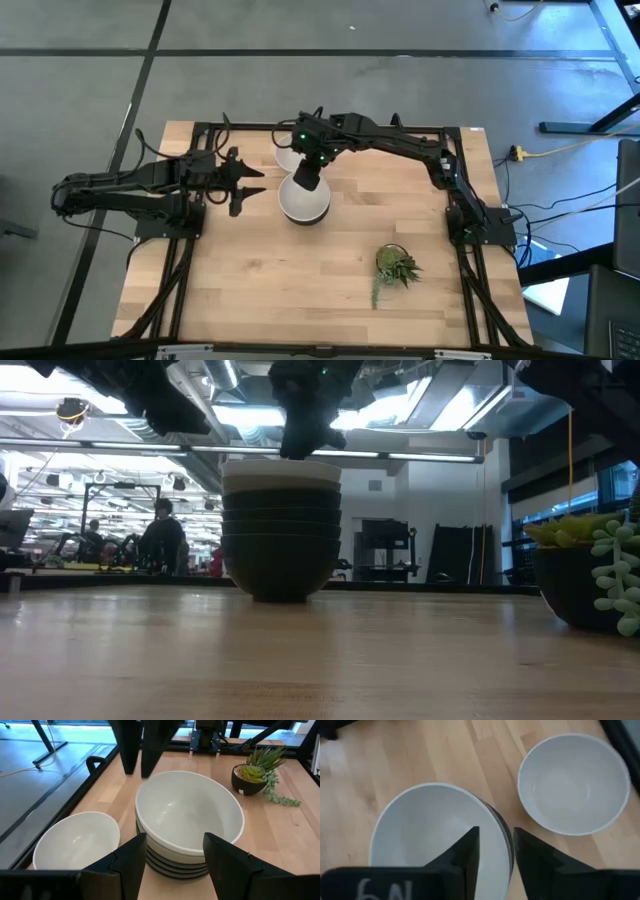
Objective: Nest bowls inside each other
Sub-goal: Stack the top white bowl on top of the other bottom white bowl
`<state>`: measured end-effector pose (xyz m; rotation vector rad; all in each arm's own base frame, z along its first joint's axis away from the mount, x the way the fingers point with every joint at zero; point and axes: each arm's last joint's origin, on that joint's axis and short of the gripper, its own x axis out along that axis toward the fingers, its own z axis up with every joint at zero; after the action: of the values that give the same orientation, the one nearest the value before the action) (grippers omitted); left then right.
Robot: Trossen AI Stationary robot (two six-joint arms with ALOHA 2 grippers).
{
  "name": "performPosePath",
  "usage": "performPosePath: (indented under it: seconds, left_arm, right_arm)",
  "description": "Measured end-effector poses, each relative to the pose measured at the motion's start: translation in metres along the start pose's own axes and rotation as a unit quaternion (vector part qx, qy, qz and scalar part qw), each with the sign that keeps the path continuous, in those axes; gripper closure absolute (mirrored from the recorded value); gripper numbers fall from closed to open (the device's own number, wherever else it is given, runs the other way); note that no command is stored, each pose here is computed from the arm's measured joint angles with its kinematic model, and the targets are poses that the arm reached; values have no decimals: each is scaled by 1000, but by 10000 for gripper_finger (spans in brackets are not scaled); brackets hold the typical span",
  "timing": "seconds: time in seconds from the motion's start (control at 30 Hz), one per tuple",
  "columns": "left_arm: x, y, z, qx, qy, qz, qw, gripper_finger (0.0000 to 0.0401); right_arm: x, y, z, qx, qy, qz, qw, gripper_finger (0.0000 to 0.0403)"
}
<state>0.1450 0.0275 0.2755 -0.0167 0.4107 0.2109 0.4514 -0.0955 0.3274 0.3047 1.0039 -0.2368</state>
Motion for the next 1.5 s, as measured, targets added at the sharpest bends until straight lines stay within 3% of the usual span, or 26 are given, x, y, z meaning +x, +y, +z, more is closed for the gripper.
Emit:
performPosePath:
  seconds: [0.17, 0.3, 0.4, 0.6, 0.83, 1.1, 1.5]
  left_arm:
    - [0, 0, -2, 9, 9, 0, 1000, 211]
    - [0, 1, -8, 0, 43, 16, 999, 211]
    - [-1, 3, -15, -1, 78, 43, 996, 211]
    - [-1, 3, -15, -7, 77, 57, 995, 211]
    - [-1, 4, -15, -22, 75, 58, 995, 211]
    - [-1, 4, -15, -25, 75, 68, 995, 211]
    - [-1, 4, -14, -36, 69, 73, 994, 211]
  right_arm:
    - [-15, 0, 0, -3, -13, -6, 1000, 243]
    - [-33, -3, -3, 0, -20, -59, 998, 224]
    - [-51, -6, -4, -3, -38, -109, 993, 220]
    - [-101, -3, -11, -18, -89, -157, 983, 219]
    - [-126, -2, -34, -29, -90, -211, 973, 219]
    - [-122, -13, -87, -2, -149, -190, 970, 219]
    - [-118, -26, -189, 28, -258, -63, 964, 219]
